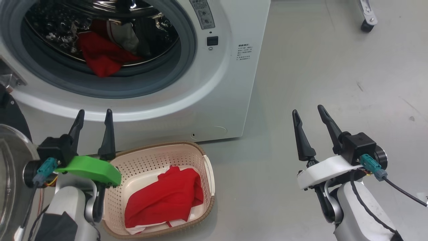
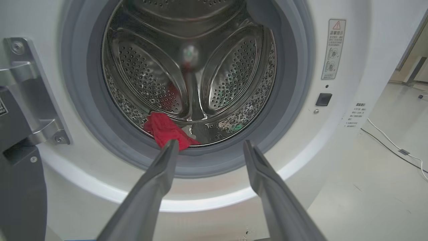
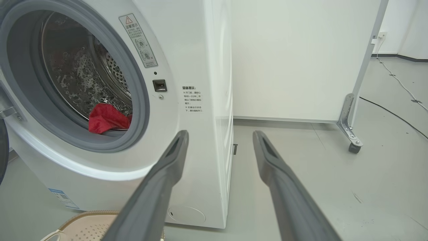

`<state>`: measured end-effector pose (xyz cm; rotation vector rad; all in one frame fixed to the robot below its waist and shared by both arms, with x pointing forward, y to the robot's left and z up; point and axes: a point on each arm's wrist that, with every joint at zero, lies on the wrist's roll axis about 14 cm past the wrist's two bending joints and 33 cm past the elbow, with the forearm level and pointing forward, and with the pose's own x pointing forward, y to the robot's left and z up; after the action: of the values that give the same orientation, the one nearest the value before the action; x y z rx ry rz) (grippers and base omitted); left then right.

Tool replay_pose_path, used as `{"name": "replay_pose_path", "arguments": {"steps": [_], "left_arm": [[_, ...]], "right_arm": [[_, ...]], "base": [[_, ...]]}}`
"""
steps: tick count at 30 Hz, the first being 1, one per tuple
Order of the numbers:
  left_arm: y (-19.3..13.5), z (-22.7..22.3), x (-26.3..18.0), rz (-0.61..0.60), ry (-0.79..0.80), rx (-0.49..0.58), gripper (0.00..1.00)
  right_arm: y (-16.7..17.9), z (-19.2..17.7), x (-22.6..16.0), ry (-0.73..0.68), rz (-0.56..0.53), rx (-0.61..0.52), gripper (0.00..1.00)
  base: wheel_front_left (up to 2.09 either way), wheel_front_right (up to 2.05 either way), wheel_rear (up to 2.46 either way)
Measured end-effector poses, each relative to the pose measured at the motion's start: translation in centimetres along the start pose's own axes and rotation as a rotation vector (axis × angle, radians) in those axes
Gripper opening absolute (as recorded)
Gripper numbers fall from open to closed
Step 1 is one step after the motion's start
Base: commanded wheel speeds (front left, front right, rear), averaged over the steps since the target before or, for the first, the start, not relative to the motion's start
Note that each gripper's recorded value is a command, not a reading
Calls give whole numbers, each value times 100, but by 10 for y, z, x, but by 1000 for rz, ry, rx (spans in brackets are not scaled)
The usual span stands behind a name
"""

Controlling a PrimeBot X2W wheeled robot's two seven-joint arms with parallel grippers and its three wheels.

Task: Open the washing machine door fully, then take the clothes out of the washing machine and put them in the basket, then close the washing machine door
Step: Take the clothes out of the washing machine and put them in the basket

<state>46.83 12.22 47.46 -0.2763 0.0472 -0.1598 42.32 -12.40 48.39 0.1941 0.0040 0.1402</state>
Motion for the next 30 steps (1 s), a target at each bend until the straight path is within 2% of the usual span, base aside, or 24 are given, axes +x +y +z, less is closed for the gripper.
{"name": "replay_pose_path", "arguments": {"steps": [16,30], "left_arm": [[10,-8,-67,70,18,20,100],[5,-9,-92,84,16,34,100]], "right_arm": [[4,3,-32,-1,-5,9,100],[5,1,-46,2,-11,15,100]], "base": [[0,0,0],[0,0,0]]}}
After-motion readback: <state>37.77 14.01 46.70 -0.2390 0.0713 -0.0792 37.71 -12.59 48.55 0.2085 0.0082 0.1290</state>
